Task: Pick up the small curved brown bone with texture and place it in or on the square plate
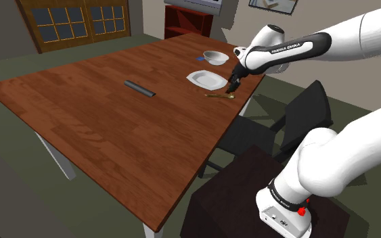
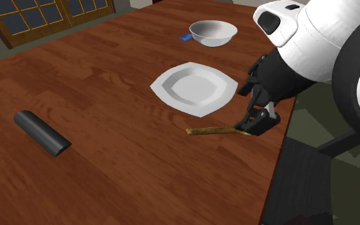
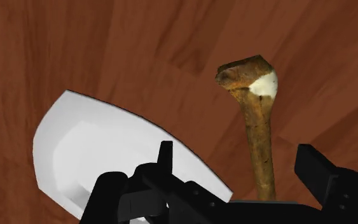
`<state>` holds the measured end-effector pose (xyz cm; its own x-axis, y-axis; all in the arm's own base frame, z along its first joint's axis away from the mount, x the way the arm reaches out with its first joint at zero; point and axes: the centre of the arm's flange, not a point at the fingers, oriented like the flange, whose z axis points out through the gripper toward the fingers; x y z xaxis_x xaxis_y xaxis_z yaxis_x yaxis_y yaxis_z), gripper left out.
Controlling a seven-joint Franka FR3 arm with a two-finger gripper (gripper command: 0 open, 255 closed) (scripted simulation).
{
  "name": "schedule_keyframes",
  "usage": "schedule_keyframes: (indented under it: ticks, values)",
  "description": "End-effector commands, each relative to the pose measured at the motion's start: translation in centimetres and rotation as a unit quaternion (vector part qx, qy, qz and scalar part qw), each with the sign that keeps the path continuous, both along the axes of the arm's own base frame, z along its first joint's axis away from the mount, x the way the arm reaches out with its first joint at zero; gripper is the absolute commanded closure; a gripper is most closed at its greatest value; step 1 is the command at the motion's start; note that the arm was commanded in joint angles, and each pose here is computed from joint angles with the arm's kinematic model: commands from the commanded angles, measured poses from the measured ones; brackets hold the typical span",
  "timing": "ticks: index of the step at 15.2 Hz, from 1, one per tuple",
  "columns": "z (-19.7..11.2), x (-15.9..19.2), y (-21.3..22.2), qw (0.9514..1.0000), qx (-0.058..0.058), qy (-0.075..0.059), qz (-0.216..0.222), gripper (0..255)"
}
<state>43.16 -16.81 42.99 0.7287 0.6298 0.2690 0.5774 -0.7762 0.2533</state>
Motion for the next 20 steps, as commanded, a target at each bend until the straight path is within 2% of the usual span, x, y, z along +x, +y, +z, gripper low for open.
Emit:
schedule_keyframes:
  ticks: [1, 2, 3, 10, 18, 19, 20]
  values:
    - [0.2, 1.7, 3.3, 0.995, -0.053, 0.06, 0.059, 0]
    - [0.1, 2.4, 5.2, 0.989, -0.078, 0.089, 0.089, 0]
    - [0.0, 2.5, 5.5, 0.9876, -0.082, 0.094, 0.095, 0]
    - [-3.9, 3.3, 5.0, 0.9876, -0.082, 0.094, 0.095, 0]
    - [-3.9, 3.3, 5.0, 0.9876, -0.082, 0.094, 0.095, 0]
    - [-3.9, 3.3, 5.0, 0.9876, -0.082, 0.094, 0.095, 255]
    - [-3.9, 3.3, 5.0, 0.9876, -0.082, 0.094, 0.095, 255]
